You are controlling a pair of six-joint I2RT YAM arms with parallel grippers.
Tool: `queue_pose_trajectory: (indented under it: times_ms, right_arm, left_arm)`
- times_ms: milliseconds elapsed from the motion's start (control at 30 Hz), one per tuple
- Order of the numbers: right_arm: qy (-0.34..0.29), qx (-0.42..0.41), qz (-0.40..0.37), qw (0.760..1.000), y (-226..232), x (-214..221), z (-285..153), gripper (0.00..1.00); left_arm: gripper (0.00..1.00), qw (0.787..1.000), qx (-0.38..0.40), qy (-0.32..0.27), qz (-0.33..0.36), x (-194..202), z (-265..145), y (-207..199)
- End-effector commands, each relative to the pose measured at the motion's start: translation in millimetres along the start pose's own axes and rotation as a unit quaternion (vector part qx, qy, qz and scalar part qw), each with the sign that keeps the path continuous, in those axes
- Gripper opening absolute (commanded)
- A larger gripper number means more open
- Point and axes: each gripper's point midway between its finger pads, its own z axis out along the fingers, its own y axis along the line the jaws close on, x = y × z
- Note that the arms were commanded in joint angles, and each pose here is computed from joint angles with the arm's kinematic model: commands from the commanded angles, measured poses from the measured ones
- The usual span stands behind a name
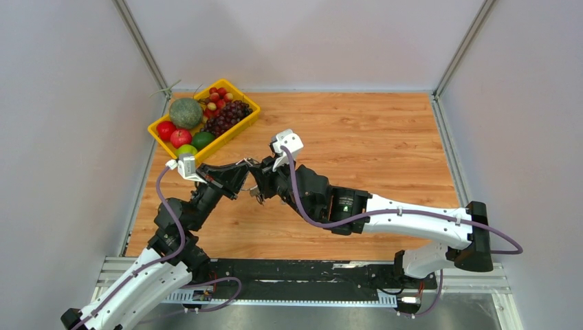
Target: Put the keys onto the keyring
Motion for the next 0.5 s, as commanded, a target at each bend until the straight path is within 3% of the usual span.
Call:
queue_pose_trajectory:
  times_ms: [0,167,200,467]
  right_arm:
    - [-0.031,-0.003,0.023,0.999,8,-23,1,0.15]
    - [-0.033,-0.003,0.022,0.999,8,-25,1,0.07]
    - [-0.034,-0.003,0.020,0.999,8,-25,1,0.01]
    - [-0.038,-0.018,0.002,0.999,11,-32,-3,0.00]
  left_arm:
    - [0.00,0.999,0.030,-0.033,-0.011,-28,0,-23]
    - [0.00,0.999,0.030,-0.033,-0.011,-27,0,-22]
    - [0.00,0.999,0.031,-0.032,-0.011,-27,0,-22]
    - [0.00,1.000,0.026,-0.016,-0.002,-17,-1,-17]
